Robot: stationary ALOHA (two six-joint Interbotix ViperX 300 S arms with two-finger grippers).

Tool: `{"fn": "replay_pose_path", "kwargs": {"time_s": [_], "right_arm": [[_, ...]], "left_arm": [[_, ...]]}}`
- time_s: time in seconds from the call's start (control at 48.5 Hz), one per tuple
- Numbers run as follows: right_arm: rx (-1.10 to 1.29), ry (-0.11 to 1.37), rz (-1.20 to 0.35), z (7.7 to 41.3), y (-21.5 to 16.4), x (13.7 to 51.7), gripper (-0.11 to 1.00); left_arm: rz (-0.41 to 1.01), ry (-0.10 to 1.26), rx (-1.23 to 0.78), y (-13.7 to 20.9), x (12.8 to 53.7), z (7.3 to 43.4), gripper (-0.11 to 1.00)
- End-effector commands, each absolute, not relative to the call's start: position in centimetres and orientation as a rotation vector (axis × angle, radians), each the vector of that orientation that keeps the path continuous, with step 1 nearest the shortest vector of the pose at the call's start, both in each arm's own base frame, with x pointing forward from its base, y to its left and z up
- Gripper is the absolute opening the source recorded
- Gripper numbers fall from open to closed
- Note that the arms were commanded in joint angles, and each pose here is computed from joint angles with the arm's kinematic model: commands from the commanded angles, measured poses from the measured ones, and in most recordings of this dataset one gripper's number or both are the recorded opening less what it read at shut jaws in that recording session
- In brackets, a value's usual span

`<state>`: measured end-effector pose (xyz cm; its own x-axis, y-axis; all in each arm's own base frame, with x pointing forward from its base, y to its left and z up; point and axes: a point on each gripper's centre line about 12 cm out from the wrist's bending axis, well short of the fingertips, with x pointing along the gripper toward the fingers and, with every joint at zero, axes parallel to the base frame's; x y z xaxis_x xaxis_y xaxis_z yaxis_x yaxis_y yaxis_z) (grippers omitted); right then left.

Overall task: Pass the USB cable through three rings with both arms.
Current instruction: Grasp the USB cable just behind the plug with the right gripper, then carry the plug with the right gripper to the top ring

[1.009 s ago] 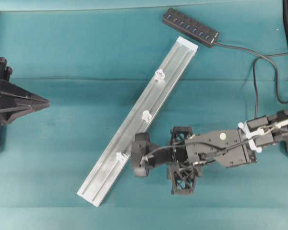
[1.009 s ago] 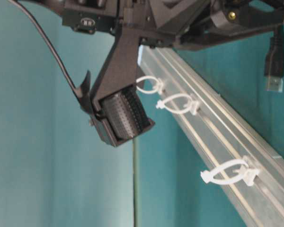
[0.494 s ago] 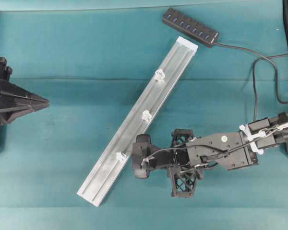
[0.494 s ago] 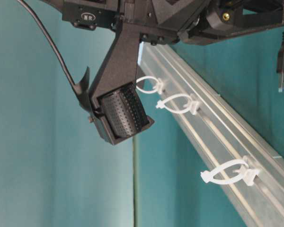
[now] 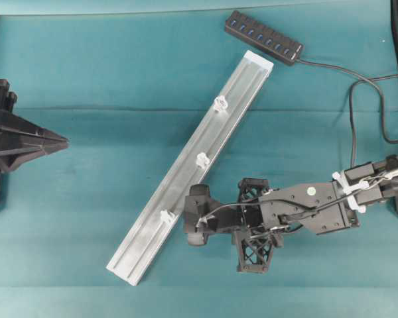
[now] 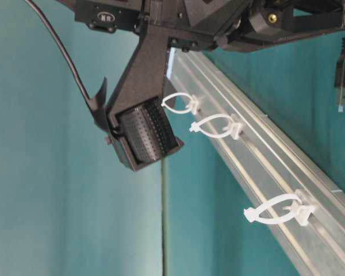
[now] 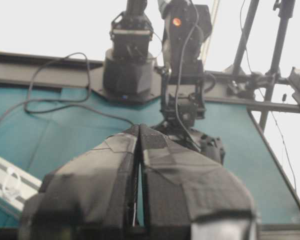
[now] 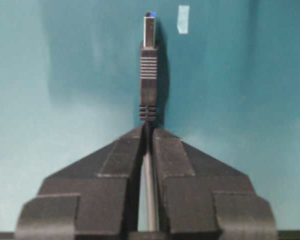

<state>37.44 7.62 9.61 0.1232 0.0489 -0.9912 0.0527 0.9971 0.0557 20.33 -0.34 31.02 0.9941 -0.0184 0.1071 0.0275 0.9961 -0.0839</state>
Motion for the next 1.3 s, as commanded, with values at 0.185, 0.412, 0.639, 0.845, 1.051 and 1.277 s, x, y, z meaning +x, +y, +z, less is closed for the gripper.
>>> {"fn": "replay_pose_path", "kwargs": {"time_s": [0.185,0.412,0.639,0.845,1.051,1.277], "right_arm": [[0.096,1.420,-0.014,12.8,6.2,37.4,0.08],[0.113,1.434,-0.038,15.1,4.6,37.0,0.07],[0.143,1.411,-0.080,20.1,0.7,36.5,0.07],[0.124,1.395,-0.086,24.5,-3.2,35.7,0.08],[0.099,1.476,-0.102,25.8,-6.6,34.8,0.07],[-0.043,1.567,-0.115,27.3,-10.7,33.8,0.08]], "left_arm": [[-0.023,-0.134,-0.082,-0.3,20.5,32.1,0.00],[-0.021,-0.134,-0.082,-0.3,20.5,32.1,0.00],[-0.024,-0.140,-0.089,-0.3,20.4,32.2,0.00],[-0.021,-0.131,-0.088,-0.3,20.0,32.3,0.00],[-0.021,-0.122,-0.076,-0.3,19.4,32.7,0.00],[-0.026,-0.105,-0.093,-0.4,18.8,33.2,0.00]]}}
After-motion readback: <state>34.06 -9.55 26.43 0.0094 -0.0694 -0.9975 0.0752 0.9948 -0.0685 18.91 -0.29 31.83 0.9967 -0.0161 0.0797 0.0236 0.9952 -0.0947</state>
